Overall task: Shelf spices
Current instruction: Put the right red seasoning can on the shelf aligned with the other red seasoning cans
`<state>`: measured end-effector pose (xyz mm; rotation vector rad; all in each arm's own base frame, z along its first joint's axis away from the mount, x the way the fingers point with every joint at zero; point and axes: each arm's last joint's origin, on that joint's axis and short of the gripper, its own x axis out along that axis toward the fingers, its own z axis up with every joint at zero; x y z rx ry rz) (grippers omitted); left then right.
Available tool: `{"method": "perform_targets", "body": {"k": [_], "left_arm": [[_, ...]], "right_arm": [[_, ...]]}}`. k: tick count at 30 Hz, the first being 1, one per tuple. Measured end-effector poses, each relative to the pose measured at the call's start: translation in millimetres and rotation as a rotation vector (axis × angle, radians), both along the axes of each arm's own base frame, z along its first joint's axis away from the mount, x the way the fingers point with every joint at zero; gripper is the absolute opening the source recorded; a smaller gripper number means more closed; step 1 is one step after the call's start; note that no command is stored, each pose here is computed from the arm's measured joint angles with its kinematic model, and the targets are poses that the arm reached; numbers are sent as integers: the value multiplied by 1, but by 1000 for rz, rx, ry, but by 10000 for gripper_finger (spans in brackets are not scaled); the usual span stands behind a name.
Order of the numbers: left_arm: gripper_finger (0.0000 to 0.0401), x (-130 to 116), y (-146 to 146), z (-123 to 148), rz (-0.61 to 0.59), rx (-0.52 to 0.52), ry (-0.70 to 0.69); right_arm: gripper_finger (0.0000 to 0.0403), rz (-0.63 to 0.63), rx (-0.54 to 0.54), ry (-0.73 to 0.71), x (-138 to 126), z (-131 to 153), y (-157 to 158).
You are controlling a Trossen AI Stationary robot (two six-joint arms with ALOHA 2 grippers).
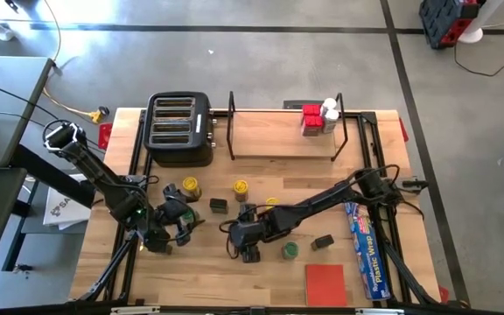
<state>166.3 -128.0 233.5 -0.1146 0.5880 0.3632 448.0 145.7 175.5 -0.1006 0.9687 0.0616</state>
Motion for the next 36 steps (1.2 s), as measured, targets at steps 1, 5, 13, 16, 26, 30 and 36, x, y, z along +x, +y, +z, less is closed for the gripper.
{"method": "perform_targets", "body": {"k": [1,5,13,16,26,30,36], "left_arm": [[337,0,0,0,0,0,-1],[337,2,-1,2,15,-6,-41],[337,6,-2,8,39,61,-127],[337,7,-2,9,63,91,-157],[337,13,6,13,164,140,-229],[337,21,11,14,126,135,-183],[337,33,22,15,78,114,-136]], "right_arm": [[278,5,18,-9,1,3,-1],[208,4,49,-11,4,5,-11],[202,100,5,23,-3,54,-26],[202,109,-57,0,-24,101,-43],[202,-24,-173,92,-129,166,-182],[202,-76,-130,176,-170,123,-232],[202,-160,-125,178,-209,74,-273]]}}
